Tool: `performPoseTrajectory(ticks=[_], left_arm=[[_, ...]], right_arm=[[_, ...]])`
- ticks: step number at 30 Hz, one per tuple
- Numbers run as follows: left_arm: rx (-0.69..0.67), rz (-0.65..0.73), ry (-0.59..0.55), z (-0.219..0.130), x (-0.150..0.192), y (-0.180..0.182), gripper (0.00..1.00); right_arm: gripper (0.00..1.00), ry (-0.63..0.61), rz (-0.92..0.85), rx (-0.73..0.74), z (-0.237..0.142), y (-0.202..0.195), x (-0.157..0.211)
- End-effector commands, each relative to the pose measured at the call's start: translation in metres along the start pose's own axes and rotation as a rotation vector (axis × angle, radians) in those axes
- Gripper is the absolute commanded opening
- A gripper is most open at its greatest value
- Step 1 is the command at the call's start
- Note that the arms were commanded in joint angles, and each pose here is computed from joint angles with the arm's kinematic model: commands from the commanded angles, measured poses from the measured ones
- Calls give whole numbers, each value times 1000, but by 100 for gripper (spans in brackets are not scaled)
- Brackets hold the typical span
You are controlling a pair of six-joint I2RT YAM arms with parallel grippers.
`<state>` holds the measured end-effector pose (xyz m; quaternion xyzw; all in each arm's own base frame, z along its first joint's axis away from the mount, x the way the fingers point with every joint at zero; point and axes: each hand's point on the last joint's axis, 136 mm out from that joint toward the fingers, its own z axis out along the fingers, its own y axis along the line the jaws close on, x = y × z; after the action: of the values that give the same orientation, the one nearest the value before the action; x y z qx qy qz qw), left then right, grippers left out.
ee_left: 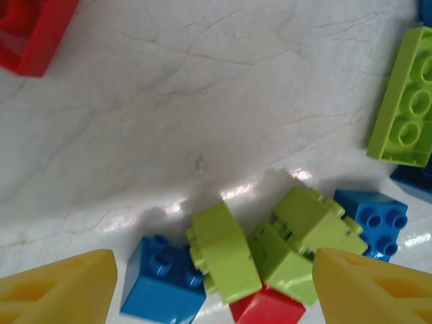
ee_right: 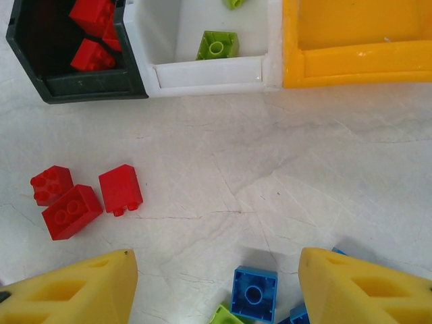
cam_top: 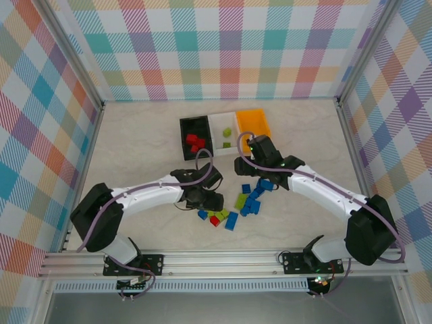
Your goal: Sort the legos into containers by color
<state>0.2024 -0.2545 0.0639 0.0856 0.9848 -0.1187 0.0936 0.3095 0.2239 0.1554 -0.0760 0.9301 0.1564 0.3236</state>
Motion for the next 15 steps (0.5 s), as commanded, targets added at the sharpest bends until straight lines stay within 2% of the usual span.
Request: performPoseTrajectory(ticks=[1,6,10,15], left_arm=[[-26,-19,26,3,16,11,76],[9,-20,-32,10,4,4,76],[-17,13,-75,3,-15,-2,64],[-85,69,-71,-1,-23,2,59]], right_arm=[[65,-30,21,-13,-3,1,-7],[65,-34,20,-15,-4,1,-7],[65,-40,18,-11,-9,-1,-5],[65,-47,17,2,-13,-6,-3]])
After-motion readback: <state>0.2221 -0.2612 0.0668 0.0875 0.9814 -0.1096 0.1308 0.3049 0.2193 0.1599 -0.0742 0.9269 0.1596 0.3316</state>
